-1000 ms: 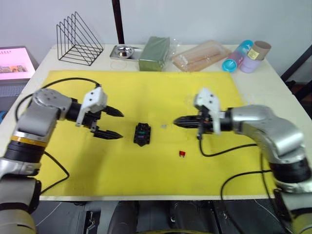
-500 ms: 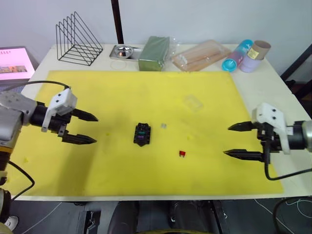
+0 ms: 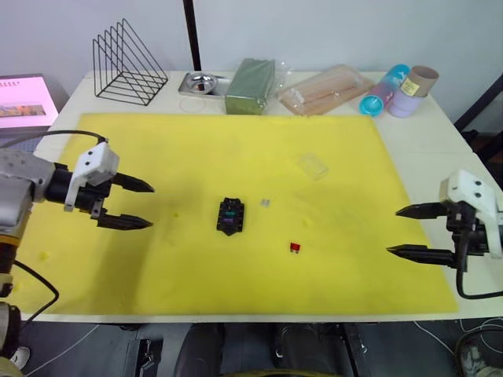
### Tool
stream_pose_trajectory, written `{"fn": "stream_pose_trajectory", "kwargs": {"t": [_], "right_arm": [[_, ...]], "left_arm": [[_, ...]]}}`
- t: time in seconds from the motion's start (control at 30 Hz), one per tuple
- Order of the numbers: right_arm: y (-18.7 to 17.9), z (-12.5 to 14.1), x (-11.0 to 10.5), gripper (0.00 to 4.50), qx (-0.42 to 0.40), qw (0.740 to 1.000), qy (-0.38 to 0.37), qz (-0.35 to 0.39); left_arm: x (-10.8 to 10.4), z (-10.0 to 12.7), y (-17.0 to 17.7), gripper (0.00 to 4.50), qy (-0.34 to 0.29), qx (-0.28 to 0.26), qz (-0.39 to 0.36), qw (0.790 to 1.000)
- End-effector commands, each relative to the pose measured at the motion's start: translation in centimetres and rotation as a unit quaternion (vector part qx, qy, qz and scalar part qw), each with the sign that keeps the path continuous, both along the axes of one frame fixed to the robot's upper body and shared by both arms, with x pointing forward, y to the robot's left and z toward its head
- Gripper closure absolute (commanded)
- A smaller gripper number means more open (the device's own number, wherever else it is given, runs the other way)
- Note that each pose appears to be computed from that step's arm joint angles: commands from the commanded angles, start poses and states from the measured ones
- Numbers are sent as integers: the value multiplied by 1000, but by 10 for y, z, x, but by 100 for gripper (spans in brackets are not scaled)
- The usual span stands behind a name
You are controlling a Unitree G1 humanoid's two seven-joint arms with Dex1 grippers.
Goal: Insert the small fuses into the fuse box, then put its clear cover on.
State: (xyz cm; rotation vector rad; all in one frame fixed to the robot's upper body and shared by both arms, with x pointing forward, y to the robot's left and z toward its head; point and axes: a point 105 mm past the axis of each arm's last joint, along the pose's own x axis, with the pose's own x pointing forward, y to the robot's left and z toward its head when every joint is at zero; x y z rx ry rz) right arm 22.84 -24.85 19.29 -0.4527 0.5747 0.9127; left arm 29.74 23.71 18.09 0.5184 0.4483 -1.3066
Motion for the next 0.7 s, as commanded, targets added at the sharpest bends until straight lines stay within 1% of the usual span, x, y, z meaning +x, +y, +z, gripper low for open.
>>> {"fn": "stream_pose_trajectory", "kwargs": {"t": [0.03, 0.1, 0.23, 0.3, 0.4, 0.47, 0.53, 0.67, 0.7], "right_arm": [[10, 11, 0, 4, 16, 1000, -22, 2], [19, 12, 1, 4, 30, 999, -23, 5], [33, 13, 5, 4, 52, 998, -19, 10], [47, 12, 7, 4, 60, 998, -18, 21], [65, 3, 18, 4, 81, 996, -12, 20], [81, -7, 19, 4, 98, 995, 8, 30], [92, -14, 18, 4, 104, 993, 23, 41], [105, -29, 20, 4, 119, 991, 55, 38], [108, -33, 21, 23, 125, 989, 63, 36]], "left_arm": [[-1, 10, -6, 0, -13, -7, -14, 1000], [-2, 9, -7, 0, -9, -11, -18, 1000], [-4, 8, -21, 0, -3, -23, -40, 999], [-6, 8, -28, 0, 0, -32, -51, 998], [-7, 3, -53, 0, 0, -54, -79, 995], [-12, 2, -67, 0, -1, -66, -96, 993], [-16, 2, -70, 0, 2, -72, -101, 992], [-25, 2, -81, 0, 7, -77, -119, 990], [-27, 3, -83, 0, 8, -78, -121, 990]]}}
